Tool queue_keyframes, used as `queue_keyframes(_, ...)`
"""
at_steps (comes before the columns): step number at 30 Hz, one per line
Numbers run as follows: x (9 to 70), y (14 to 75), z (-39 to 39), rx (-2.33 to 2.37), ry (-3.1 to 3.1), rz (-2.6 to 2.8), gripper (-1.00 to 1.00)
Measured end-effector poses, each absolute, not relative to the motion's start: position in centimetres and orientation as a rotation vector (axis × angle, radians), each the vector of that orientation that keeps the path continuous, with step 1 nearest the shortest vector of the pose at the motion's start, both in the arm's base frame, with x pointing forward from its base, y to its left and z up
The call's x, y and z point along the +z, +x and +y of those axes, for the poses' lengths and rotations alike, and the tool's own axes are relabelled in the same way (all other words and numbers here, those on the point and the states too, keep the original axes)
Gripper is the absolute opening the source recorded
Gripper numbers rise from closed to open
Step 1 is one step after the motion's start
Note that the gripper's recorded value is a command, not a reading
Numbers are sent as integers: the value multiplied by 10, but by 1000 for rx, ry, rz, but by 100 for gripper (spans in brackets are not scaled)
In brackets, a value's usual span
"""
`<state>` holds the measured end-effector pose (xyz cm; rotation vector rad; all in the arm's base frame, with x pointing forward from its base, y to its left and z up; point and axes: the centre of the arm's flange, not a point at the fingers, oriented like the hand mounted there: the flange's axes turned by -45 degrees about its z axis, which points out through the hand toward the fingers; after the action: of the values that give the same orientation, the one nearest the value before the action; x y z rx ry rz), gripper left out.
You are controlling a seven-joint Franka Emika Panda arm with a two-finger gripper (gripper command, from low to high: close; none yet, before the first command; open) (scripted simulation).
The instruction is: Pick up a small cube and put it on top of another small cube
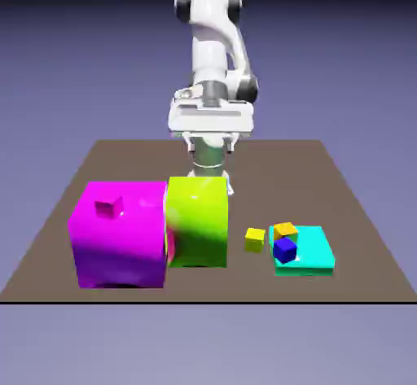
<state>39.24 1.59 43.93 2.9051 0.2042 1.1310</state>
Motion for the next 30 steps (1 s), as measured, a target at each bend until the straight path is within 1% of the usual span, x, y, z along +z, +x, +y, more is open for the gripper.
queue_keyframes(4, 376, 394, 54, 852, 2928, 624, 0)
queue_keyframes(8, 314, 382, 91, 569, 2871, 1049, 0)
queue_keyframes(16, 200, 324, 143, -6, 2523, 1845, 0)
queue_keyframes(18, 195, 317, 152, -31, 2477, 1907, 0)
queue_keyframes(26, 125, 320, 144, -31, 2500, 1877, 0)
queue_keyframes(27, 125, 320, 144, -31, 2500, 1877, -100)
queue_keyframes(30, 134, 321, 144, -32, 2499, 1878, -100)
